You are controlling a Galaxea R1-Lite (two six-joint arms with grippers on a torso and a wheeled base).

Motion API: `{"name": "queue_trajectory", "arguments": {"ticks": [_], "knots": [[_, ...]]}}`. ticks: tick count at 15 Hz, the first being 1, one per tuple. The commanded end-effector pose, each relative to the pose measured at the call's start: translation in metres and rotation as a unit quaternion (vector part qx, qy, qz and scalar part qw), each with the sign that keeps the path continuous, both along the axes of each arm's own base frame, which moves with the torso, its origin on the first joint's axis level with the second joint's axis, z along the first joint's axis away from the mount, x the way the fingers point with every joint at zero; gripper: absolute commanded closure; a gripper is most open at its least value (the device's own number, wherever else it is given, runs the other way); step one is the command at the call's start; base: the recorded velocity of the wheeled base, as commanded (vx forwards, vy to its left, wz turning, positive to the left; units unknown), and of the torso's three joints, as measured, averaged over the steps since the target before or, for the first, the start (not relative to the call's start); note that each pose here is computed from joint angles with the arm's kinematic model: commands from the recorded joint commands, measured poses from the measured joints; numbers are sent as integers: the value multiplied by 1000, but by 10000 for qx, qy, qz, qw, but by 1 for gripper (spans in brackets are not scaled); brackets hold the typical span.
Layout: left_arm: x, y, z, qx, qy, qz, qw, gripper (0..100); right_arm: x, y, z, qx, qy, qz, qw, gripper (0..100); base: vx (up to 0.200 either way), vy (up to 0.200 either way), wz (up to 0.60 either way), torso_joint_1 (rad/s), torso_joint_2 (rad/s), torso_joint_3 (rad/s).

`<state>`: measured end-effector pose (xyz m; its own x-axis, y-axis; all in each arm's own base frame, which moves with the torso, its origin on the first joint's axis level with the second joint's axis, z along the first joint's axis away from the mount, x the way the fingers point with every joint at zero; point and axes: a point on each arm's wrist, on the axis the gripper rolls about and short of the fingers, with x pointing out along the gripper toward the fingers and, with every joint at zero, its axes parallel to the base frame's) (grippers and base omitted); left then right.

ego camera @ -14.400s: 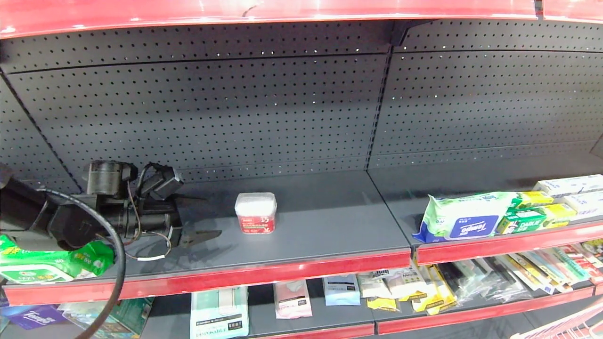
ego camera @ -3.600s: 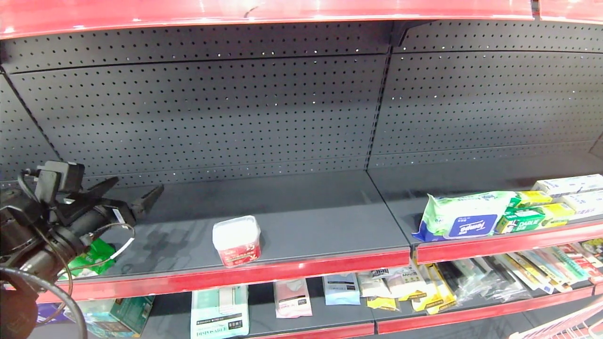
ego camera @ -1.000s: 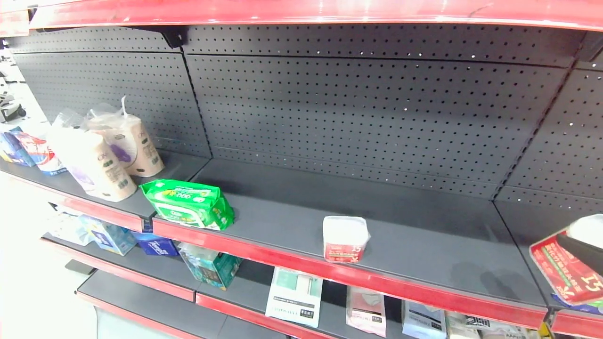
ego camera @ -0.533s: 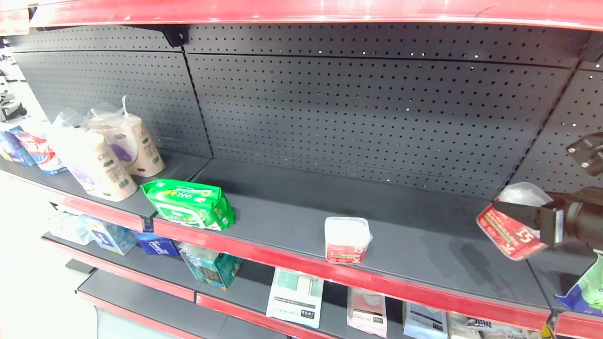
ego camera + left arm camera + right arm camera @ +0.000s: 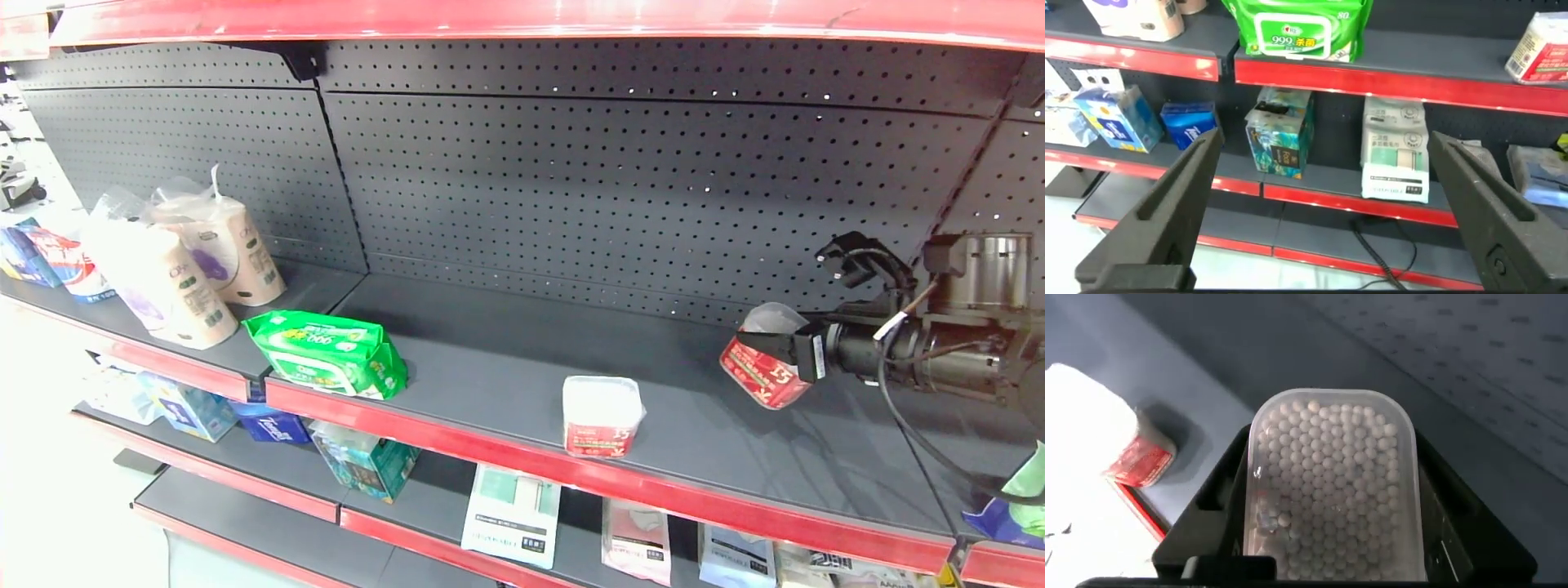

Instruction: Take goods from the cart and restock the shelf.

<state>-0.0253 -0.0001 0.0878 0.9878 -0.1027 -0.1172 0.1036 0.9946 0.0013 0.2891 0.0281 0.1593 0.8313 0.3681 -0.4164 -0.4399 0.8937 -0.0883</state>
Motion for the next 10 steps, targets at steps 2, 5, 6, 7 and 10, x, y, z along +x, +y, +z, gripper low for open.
{"name": "queue_trajectory", "arguments": {"ticks": [2, 5, 6, 7, 10], "knots": [[0, 0, 0, 15, 24, 0, 10000, 0, 30, 5, -17, -34, 179, 156, 9997, 100, 0, 0, 0, 0, 0, 0], [0, 0, 0, 107, 15, 5, 9999, 0, 53, 3, -26, -308, 91, 256, 9992, 100, 0, 0, 0, 0, 0, 0], [0, 0, 0, 131, 12, 10, 9999, 0, 60, 3, -26, -375, 5, 319, 9988, 100, 0, 0, 0, 0, 0, 0], [0, 0, 0, 130, 12, 2, 9999, 0, 65, 5, -26, -301, -38, 546, 9980, 100, 0, 0, 0, 0, 0, 0], [0, 0, 0, 129, 12, -6, 9999, 0, 73, 16, -27, -271, -81, 737, 9969, 100, 0, 0, 0, 0, 0, 0]]}}
